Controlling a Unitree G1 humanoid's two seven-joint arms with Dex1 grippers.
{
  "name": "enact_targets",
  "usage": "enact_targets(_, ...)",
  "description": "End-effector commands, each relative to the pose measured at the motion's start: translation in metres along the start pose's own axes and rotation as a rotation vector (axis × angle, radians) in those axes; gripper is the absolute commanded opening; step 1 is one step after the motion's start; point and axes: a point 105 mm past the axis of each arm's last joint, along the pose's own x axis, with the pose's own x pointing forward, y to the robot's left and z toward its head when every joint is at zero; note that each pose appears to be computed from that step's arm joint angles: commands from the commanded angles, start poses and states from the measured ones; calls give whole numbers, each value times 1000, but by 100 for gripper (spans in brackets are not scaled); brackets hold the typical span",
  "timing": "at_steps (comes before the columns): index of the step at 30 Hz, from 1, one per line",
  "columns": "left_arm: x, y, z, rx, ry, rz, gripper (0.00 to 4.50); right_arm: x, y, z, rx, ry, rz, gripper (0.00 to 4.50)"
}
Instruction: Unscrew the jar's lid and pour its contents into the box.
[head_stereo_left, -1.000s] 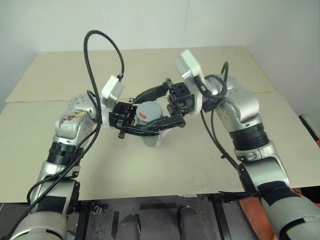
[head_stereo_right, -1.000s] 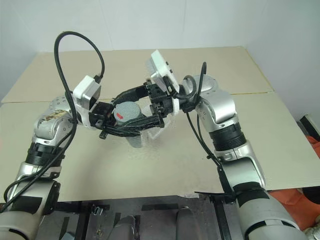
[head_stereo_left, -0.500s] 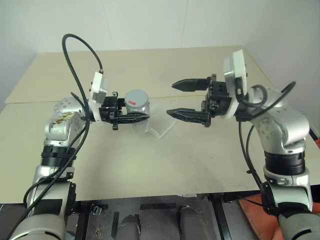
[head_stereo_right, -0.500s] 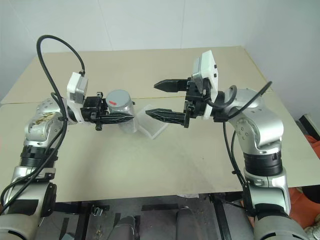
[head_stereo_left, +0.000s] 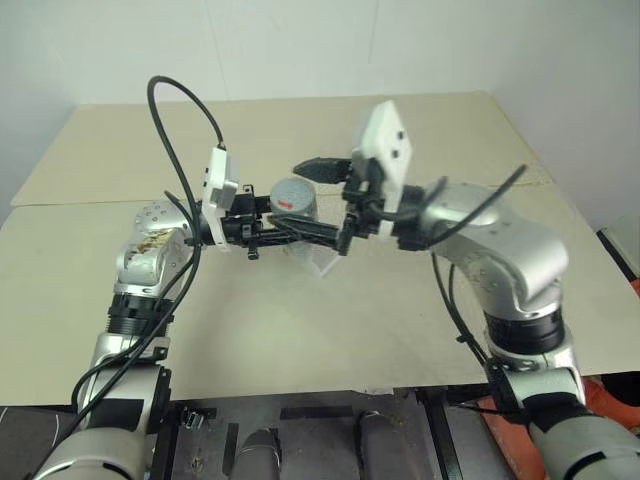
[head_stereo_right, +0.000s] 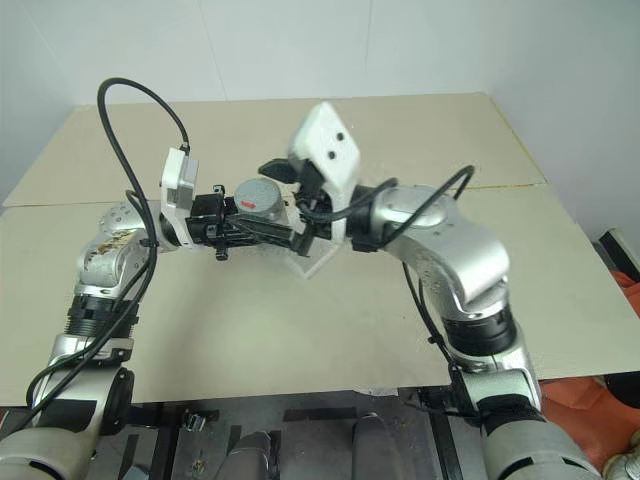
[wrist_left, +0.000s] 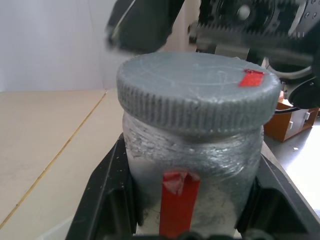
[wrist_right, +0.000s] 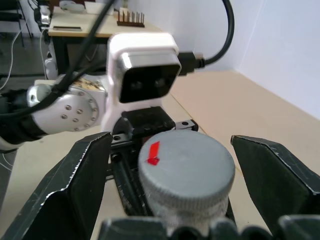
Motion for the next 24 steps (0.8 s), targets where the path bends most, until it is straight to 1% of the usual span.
enact_targets(1, 0, -4, 13, 49, -21, -14, 195, 7, -2, 15, -57, -42, -8, 444)
enact_targets(7, -7, -7, 14, 46, 0, -13, 195, 11, -12, 15, -26, -62, -16, 444)
enact_targets(15, -19, -5, 16, 47, 20, 8, 195, -6, -26, 7, -24, -39, -55, 444)
enact_targets(18, -25, -5, 18, 52, 33, 17, 195, -19, -34, 5, -25, -26, -85, 444)
enact_targets(24, -32, -4, 17, 53, 48, 25, 195, -31, -43, 7, -35, -19, -112, 444)
